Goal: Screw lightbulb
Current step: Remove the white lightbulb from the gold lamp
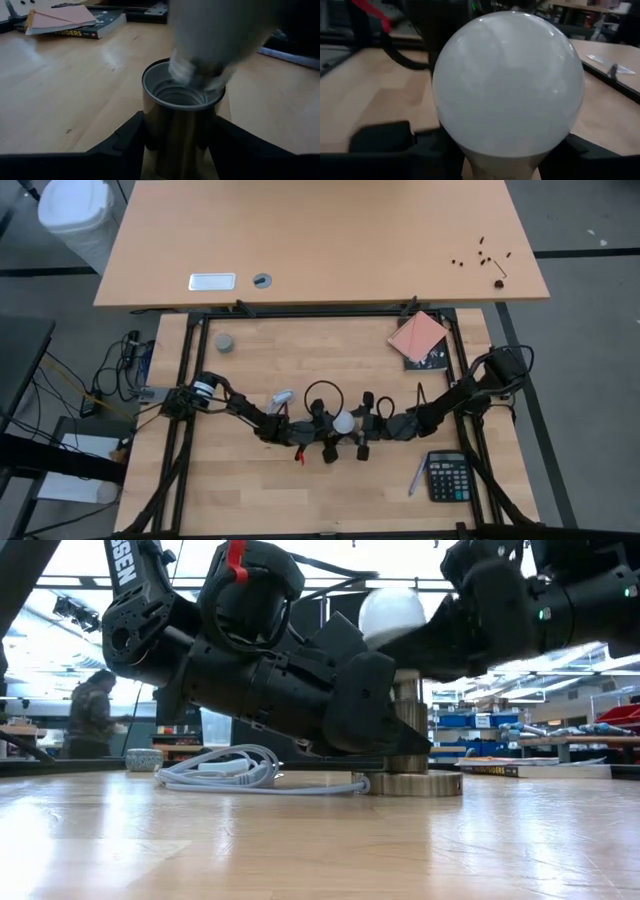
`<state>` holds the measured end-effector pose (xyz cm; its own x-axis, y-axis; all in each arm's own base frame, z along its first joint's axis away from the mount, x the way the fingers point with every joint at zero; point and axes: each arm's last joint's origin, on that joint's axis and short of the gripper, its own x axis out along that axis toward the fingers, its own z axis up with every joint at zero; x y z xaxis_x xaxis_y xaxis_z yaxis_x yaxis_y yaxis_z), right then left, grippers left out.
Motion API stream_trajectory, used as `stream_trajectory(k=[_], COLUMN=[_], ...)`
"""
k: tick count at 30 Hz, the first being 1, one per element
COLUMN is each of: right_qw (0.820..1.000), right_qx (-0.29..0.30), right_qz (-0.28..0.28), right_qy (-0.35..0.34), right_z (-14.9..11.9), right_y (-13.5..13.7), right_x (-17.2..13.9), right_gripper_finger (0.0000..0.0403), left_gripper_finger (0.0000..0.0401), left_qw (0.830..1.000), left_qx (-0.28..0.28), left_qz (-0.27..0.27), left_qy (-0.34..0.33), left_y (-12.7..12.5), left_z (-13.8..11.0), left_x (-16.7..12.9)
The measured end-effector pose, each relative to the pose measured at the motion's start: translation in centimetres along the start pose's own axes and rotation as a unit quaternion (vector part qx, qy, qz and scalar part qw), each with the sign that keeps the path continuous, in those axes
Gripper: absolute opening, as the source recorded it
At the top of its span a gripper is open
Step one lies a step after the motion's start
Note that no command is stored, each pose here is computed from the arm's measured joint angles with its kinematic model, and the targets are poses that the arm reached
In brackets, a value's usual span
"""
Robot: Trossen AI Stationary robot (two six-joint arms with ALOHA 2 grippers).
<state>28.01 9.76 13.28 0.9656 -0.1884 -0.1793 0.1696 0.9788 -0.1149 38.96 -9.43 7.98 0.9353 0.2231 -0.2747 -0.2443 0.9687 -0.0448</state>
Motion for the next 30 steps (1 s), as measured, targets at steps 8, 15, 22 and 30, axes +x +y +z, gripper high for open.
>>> stream_trajectory(k=[8,15,22,30], right_qw=[1.0,0.997,0.98,0.934], right_qx=[-0.015,0.003,0.094,0.21], right_qz=[0.002,-0.029,-0.088,-0.095], right_qy=[0.019,0.065,0.151,0.273], right_z=[1.8,3.4,3.1,0.9], right_y=[-1.1,-2.5,-4.4,-6.2], right_x=[-1.0,-2.9,-5.0,-5.1], right_gripper_finger=[0.0207,0.0207,0.0208,0.0208], left_gripper_finger=[0.0184,0.0219,0.0272,0.0273], left_qw=[1.0,0.999,0.997,0.997], left_qx=[0.013,0.023,0.047,0.061], left_qz=[-0.006,0.045,0.058,0.05], left_qy=[-0.005,-0.012,-0.009,0.016], left_y=[-0.2,0.1,0.2,-0.3], left_z=[0.0,0.0,1.6,3.9], left_x=[-0.1,-0.1,-0.7,-2.3])
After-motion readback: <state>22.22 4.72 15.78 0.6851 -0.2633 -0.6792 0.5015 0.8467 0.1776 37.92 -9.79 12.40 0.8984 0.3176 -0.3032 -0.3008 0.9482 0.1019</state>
